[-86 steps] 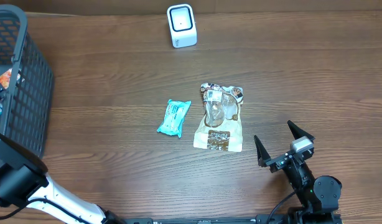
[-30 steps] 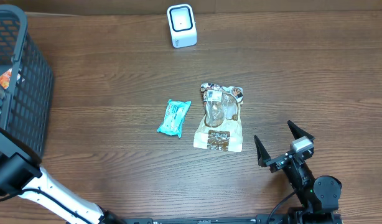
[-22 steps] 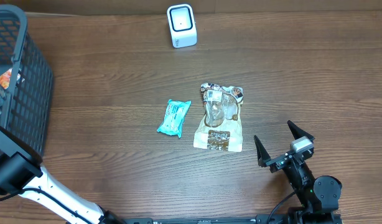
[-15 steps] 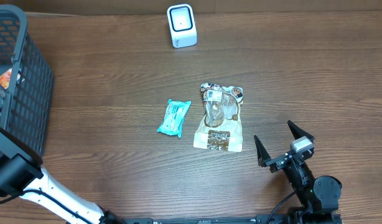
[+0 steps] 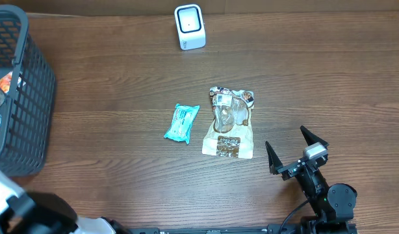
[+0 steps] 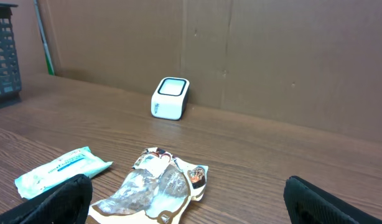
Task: Scan the item barcode
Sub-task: 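Lower the left gripper and grasp the small blue tissue pack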
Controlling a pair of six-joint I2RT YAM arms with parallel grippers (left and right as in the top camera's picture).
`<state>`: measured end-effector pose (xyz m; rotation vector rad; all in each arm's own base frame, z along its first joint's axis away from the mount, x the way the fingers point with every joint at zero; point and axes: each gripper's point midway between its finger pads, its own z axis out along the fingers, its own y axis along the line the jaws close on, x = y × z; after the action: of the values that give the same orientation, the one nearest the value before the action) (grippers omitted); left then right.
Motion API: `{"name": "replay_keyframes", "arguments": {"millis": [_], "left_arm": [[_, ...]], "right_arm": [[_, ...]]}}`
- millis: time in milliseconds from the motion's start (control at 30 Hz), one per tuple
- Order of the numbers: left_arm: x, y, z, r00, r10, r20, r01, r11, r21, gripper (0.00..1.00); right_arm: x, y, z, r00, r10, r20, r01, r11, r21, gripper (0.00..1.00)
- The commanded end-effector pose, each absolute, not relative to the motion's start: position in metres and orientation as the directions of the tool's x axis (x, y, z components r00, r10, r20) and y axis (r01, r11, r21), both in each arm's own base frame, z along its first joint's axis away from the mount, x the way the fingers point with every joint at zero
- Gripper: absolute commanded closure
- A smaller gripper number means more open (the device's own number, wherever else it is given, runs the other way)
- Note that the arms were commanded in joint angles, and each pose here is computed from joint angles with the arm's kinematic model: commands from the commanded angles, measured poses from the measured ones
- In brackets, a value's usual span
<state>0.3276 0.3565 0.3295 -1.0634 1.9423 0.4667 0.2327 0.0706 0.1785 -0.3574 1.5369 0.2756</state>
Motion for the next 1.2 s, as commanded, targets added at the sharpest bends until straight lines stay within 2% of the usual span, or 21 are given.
{"name": "replay_keyframes", "arguments": {"millis": [0, 67, 100, 167, 300, 367, 467, 767, 1167], "left_arm": [[0.330, 0.353, 0.310, -0.271, -0.567, -0.778, -0.830, 0.547, -0.109, 0.85], [0.329, 0.357, 0.298, -0.289, -0.584, -0.759, -0.842, 0.532, -0.088, 0.65], [0.329, 0.358, 0.290, -0.299, -0.593, -0.748, -0.845, 0.528, -0.081, 0.59], [0.334, 0.362, 0.272, -0.319, -0.614, -0.722, -0.847, 0.526, -0.073, 0.53], [0.342, 0.371, 0.231, -0.362, -0.656, -0.662, -0.852, 0.522, -0.051, 0.49], [0.344, 0.376, 0.208, -0.383, -0.677, -0.629, -0.857, 0.514, -0.031, 0.41], [0.344, 0.383, 0.173, -0.411, -0.705, -0.578, -0.867, 0.498, 0.010, 0.35], [0.348, 0.390, 0.097, -0.455, -0.758, -0.467, -0.870, 0.491, 0.050, 0.33], [0.352, 0.401, 0.057, -0.463, -0.764, -0.450, -0.873, 0.480, 0.083, 0.33]], "right_arm": [[0.232, 0.071, 0.177, 0.025, -0.042, -0.999, -0.397, 0.917, -0.049, 0.00], [0.232, 0.071, 0.177, 0.025, -0.042, -0.999, -0.397, 0.917, -0.049, 0.00], [0.232, 0.071, 0.177, 0.025, -0.042, -0.999, -0.397, 0.917, -0.049, 0.00], [0.232, 0.071, 0.177, 0.025, -0.042, -0.999, -0.397, 0.917, -0.049, 0.00], [0.232, 0.071, 0.177, 0.025, -0.042, -0.999, -0.397, 0.917, -0.049, 0.00], [0.232, 0.071, 0.177, 0.025, -0.042, -0.999, -0.397, 0.917, -0.049, 0.00], [0.232, 0.071, 0.177, 0.025, -0.042, -0.999, -0.397, 0.917, -0.049, 0.00], [0.232, 0.071, 0.177, 0.025, -0.042, -0.999, -0.397, 0.917, -0.049, 0.00], [0.232, 0.071, 0.177, 0.025, -0.042, -0.999, -0.397, 0.917, -0.049, 0.00]]}}
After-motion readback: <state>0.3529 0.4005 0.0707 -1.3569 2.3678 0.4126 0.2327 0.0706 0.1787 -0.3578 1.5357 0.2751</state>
